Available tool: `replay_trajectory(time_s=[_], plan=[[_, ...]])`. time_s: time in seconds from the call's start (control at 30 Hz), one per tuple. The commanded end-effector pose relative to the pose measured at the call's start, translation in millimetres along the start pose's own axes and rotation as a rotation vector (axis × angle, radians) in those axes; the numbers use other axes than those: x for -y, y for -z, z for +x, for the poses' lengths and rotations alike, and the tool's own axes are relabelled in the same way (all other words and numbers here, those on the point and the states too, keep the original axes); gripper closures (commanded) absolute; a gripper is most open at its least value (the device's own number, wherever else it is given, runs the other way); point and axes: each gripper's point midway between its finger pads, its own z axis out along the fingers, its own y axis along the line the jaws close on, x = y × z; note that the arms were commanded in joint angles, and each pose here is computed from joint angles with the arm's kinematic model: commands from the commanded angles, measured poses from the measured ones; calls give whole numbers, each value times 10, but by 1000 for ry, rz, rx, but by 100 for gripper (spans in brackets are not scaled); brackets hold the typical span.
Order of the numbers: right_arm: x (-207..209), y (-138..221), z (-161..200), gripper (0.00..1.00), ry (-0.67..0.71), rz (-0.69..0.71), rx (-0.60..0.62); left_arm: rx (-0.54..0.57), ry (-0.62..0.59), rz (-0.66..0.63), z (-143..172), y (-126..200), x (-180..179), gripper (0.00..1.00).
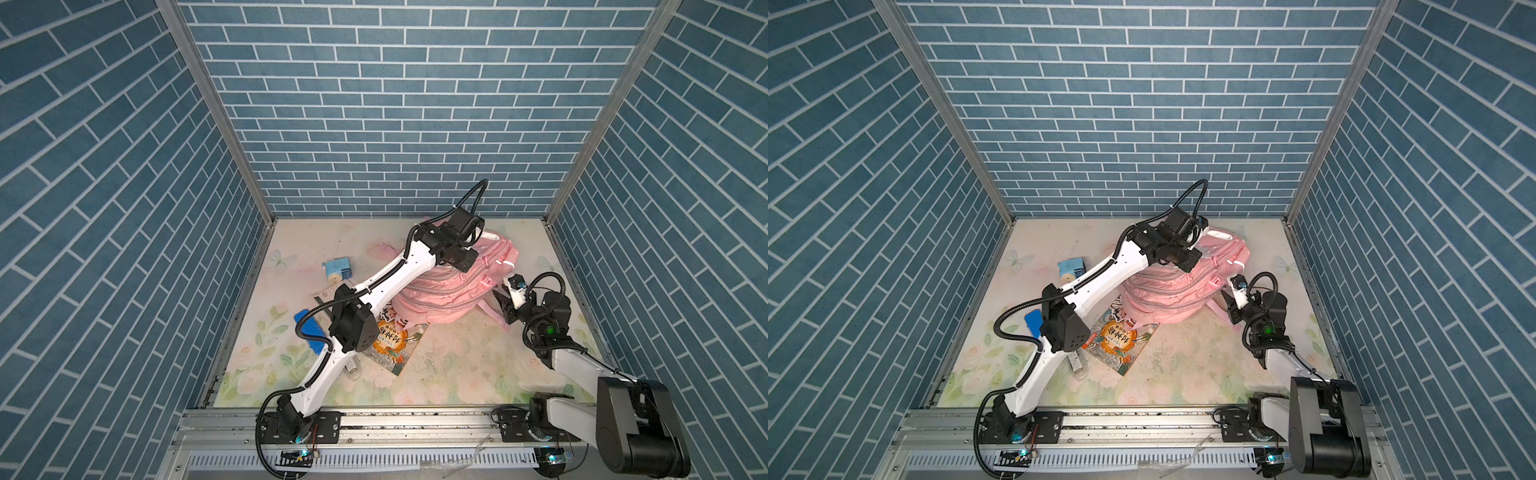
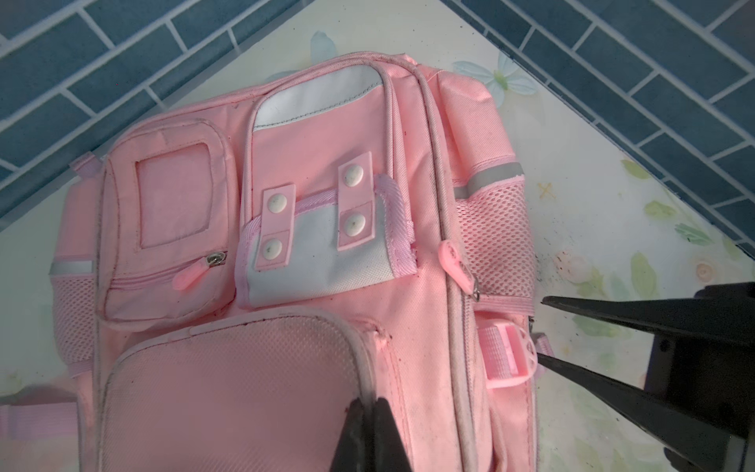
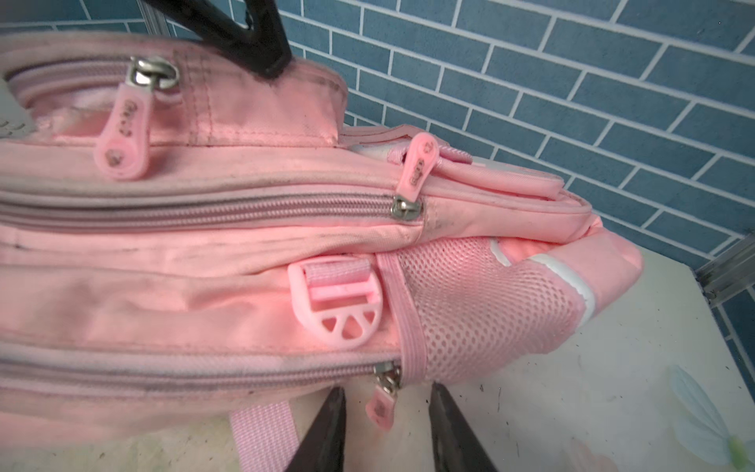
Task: Pack books, pencil case, and school supplies into a backpack
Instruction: Unzip the student bag at the top-center of the table.
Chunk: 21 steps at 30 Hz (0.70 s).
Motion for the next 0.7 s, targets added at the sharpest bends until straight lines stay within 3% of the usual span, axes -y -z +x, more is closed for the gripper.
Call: replay_trajectory(time_s=[0.0, 0.2, 0.43, 0.67], plan=[[-42, 53, -266, 65, 62, -26, 124, 209, -36, 41, -569, 566, 79, 100], [-80, 210, -415, 65, 77, -14, 246, 262, -31, 61, -705, 739, 38, 100], [-17, 301, -385, 62, 76, 66, 266, 314, -21, 68, -837, 917, -64, 100], [-31, 216, -272, 63, 69, 35, 223, 326, -24, 67, -864, 986, -73, 100]])
